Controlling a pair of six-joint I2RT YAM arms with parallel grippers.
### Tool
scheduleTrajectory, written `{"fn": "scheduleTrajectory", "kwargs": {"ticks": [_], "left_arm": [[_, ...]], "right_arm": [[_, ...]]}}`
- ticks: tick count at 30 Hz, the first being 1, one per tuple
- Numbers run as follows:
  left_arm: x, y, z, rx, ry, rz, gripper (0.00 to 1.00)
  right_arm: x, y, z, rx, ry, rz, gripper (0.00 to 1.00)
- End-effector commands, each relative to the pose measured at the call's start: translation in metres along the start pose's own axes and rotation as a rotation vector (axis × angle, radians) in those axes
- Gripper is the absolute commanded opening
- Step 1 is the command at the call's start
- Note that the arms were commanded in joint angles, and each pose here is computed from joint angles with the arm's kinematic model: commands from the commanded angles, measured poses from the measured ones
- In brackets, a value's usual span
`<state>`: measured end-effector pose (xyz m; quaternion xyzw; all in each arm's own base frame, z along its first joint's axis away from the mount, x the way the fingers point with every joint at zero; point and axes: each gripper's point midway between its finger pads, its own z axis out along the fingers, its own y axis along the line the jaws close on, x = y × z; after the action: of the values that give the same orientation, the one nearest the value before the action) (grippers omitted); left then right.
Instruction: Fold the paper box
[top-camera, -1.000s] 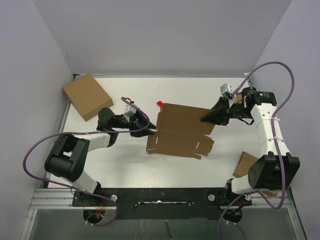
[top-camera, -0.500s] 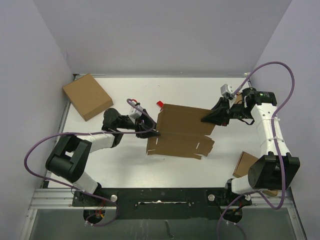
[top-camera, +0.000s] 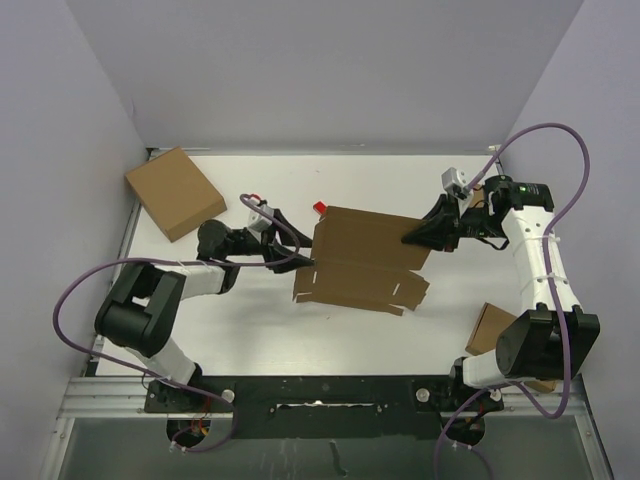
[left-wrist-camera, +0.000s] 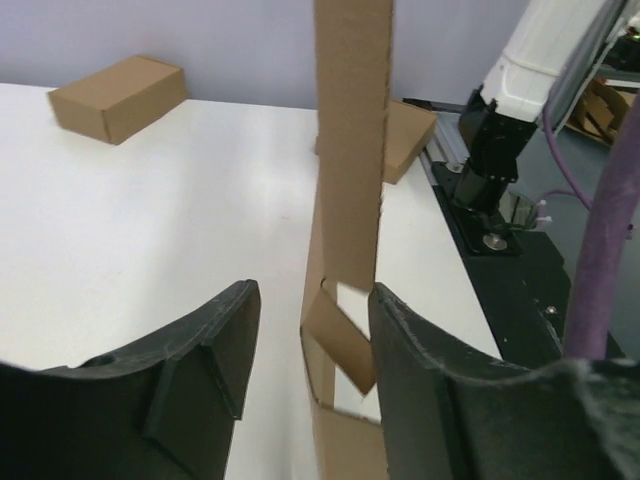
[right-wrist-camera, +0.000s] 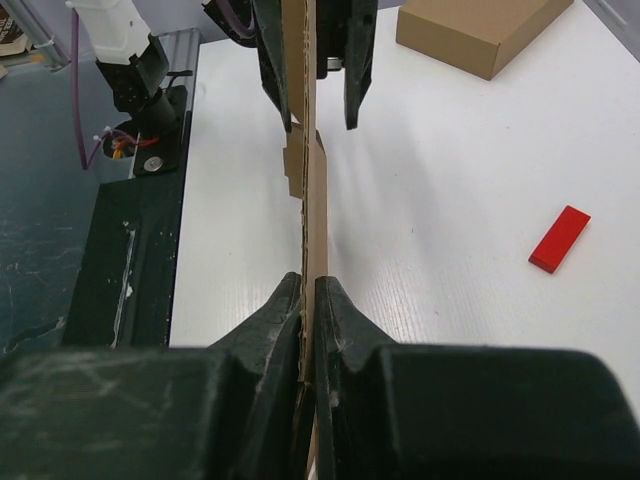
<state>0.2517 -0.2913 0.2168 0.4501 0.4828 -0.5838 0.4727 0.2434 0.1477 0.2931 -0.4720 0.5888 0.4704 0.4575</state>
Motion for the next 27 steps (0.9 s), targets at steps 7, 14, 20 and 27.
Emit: {"fn": "scheduleTrajectory", "kwargs": {"ticks": [7,14,20,27], "left_arm": [[-0.023,0.001,-0.036,-0.09,0.049,0.15,0.49],[-0.009,0.002,-0.03,-0.089,0.141,0.178,0.47],[-0.001,0.002,-0.016,-0.066,0.128,0.17,0.46],[-0.001,0.003,0.005,-0.019,0.097,0.17,0.46]], "right_arm": [[-0.026,0.009,-0.003,0.007,-0.072,-0.078,0.0],[-0.027,0.008,-0.002,0.005,-0.079,-0.077,0.0],[-0.028,0.01,-0.003,0.005,-0.079,-0.08,0.0],[-0.028,0.012,-0.003,0.005,-0.081,-0.081,0.0]]}}
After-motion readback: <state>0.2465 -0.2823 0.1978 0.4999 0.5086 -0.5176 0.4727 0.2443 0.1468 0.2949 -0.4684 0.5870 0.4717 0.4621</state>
